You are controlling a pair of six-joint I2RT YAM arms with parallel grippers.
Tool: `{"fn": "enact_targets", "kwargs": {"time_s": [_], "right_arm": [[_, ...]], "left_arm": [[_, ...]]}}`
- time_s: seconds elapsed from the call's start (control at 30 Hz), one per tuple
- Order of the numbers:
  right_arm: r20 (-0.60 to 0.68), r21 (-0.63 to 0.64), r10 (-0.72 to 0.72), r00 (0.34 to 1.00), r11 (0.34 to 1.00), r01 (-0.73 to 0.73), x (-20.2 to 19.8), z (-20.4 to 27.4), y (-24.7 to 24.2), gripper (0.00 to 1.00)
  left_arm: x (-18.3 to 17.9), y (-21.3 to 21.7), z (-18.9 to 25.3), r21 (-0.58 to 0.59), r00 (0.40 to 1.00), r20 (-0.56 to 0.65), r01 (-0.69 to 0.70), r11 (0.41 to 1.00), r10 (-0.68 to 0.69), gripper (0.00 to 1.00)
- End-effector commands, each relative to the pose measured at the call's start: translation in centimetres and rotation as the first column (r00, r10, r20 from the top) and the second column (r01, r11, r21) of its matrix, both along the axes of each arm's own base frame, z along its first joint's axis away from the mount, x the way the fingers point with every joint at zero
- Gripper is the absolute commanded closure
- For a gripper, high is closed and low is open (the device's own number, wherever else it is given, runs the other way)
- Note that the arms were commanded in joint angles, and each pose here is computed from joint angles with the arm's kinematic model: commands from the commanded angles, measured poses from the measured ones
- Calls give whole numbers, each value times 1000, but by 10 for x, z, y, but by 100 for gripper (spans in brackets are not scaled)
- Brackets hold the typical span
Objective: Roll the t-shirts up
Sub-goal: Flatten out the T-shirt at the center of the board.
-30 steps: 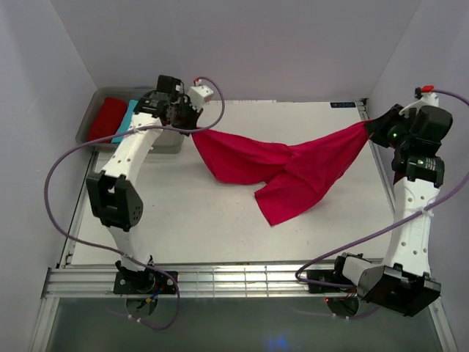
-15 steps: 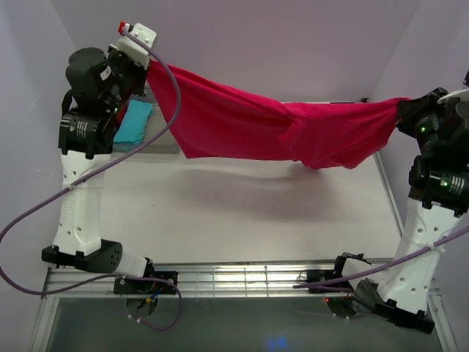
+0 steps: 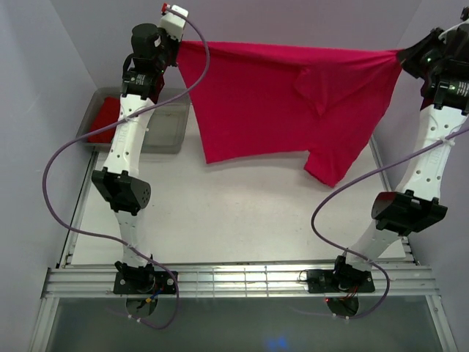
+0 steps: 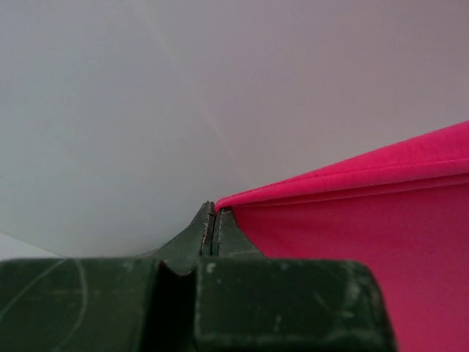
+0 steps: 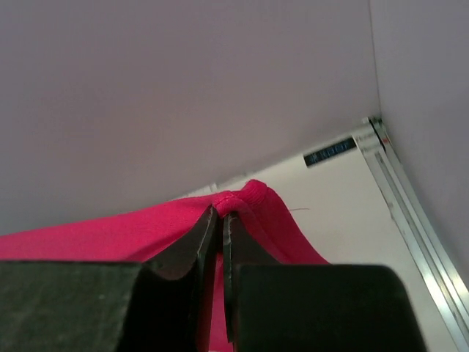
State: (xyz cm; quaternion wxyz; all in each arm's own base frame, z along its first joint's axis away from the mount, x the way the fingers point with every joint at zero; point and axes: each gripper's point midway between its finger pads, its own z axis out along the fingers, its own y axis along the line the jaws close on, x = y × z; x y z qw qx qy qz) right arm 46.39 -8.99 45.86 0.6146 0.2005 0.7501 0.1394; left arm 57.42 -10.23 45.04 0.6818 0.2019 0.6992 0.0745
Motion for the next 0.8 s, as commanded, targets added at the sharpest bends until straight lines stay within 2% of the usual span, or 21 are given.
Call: {"fn": "enact_targets", "kwargs": {"time_s": [0.0,0.07,0.1,0.17,0.23,0.27,0.3,0.4,0.43,0.5,0.53,0.63,0.67,0.73,0.77], "right_arm": [[314,-53,40,949,998,-25,-17,112,11,92],[400,-77,53,915,997,-24,-27,135,16,92],[367,-62,46,929,998,-25,-20,116,13,92],[358,-76,50,932,997,-24,-27,113,15,92],[288,-71,65,955,996,-47,-25,84,17,92],[259,-64,74,963,996,-59,-25,70,18,92],[172,-31,72,982,997,-68,-19,29,17,92],[89,17,89,992,996,-91,-36,-18,27,92],[31,55,92,995,994,-93,-47,-60,32,92],[-31,99,81,996,992,-77,-59,-105,36,92],[-94,122,69,993,991,-57,-73,-148,39,92],[-180,154,52,982,988,-24,-95,-206,44,92],[-250,181,66,966,983,-20,-107,-245,49,92],[-314,180,69,947,984,-12,-119,-277,51,92],[-373,178,52,926,984,16,-128,-301,49,92]], "left_arm": [[-19,38,100,-96,941,297,-140,986,162,100],[-13,49,101,-123,931,309,-164,979,195,100],[-12,49,101,-125,931,309,-161,979,192,100],[-15,47,98,-109,938,300,-145,983,172,100],[-9,39,67,-72,965,230,-115,991,128,100],[-16,34,65,-58,971,221,-79,995,90,100],[-9,29,22,-30,989,129,-63,998,67,100],[-26,21,-19,-9,999,51,1,1000,0,100],[-28,18,-72,10,998,-58,17,1000,-16,100],[-45,11,-102,12,990,-115,78,997,-76,100],[-55,9,-153,20,973,-214,97,995,-90,100],[-78,6,-193,38,953,-280,137,990,-121,100],[-91,7,-226,45,931,-344,151,988,-126,100],[-108,6,-247,54,911,-382,188,981,-154,100],[-124,6,-280,66,880,-445,219,973,-168,100]]}}
